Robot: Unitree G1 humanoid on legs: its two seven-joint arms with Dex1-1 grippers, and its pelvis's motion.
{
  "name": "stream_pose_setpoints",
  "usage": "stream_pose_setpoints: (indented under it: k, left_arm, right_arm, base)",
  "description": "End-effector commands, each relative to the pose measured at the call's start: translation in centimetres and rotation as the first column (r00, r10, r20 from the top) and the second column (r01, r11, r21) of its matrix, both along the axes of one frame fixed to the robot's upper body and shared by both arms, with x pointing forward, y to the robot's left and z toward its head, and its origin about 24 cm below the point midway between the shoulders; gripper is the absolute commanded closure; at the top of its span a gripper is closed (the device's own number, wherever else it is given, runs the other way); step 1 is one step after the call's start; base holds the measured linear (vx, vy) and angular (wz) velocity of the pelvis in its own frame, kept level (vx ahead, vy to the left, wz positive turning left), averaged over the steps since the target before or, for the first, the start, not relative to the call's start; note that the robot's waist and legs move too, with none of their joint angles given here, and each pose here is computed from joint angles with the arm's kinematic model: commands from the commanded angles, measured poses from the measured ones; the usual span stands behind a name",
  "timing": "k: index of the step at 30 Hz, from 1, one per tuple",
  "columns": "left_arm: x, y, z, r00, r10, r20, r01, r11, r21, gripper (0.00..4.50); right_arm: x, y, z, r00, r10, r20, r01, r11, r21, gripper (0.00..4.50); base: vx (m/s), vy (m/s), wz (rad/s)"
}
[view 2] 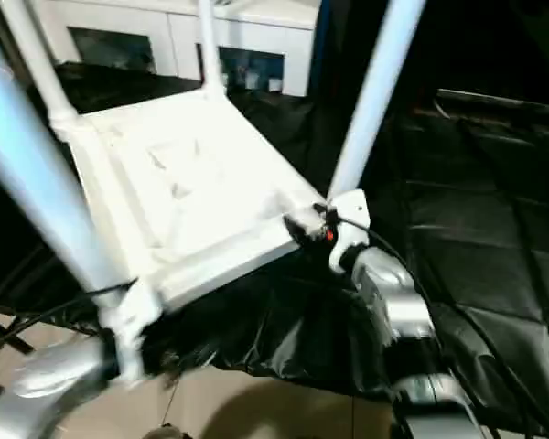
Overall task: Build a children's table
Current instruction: Rotate table base
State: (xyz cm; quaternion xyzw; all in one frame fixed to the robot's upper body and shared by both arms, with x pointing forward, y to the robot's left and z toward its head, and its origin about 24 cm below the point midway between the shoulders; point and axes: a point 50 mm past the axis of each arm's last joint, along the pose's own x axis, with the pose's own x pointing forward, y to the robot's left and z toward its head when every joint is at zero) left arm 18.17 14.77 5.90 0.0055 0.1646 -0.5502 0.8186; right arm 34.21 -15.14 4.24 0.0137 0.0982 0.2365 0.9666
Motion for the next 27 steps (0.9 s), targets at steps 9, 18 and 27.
stream_pose_setpoints:
  k: [9,18,27]
  left_arm:
    - [-1.5,5.4,1.8,0.999,0.004,-0.047,-0.003,0.999,0.04,0.62]
    - [0.5,9.2,4.4,0.993,0.108,0.056,-0.11,0.993,0.031,0.01]
    - [4.4,5.9,4.8,0.976,0.122,0.181,-0.104,0.989,-0.106,0.01]
  right_arm:
    - [1.4,-1.8,0.0,0.989,-0.146,0.004,0.146,0.988,-0.056,0.84]
    - [0.3,-2.5,-0.1,0.998,-0.059,0.032,0.059,0.998,-0.008,0.84]
    - [-2.2,-3.9,-2.1,0.988,-0.153,-0.024,0.147,0.978,-0.144,0.84]
  base:
    - [0.0,0.0,0.0]
    - [0.0,0.0,0.0]
    - [0.0,0.0,0.0]
